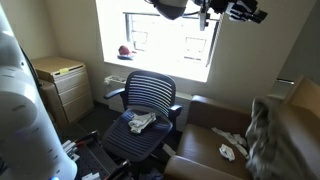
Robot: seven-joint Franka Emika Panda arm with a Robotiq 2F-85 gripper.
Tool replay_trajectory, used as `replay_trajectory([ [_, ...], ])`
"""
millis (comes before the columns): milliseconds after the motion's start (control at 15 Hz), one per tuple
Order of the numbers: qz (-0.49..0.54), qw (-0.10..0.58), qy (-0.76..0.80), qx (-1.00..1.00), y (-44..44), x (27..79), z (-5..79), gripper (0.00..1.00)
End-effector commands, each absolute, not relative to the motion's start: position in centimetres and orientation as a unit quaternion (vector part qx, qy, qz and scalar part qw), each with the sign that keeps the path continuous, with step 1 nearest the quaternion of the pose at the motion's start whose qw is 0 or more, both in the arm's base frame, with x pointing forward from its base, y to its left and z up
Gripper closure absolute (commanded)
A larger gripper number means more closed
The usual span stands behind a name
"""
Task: Remove the clothing from the armrest of the chair and place it on the sofa
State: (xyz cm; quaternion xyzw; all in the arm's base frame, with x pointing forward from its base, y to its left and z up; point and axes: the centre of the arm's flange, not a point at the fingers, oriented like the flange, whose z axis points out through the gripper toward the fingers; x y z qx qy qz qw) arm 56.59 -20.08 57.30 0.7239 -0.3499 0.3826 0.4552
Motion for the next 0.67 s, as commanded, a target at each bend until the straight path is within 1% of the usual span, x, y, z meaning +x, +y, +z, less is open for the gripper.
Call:
replay_trajectory([
  [0,0.386,0.453,-0.346,0.725,-19.25,56.81,57.42,0.71],
  [600,0.386,0.453,-0.346,0.725,-19.19,56.83,57.44,0.71],
])
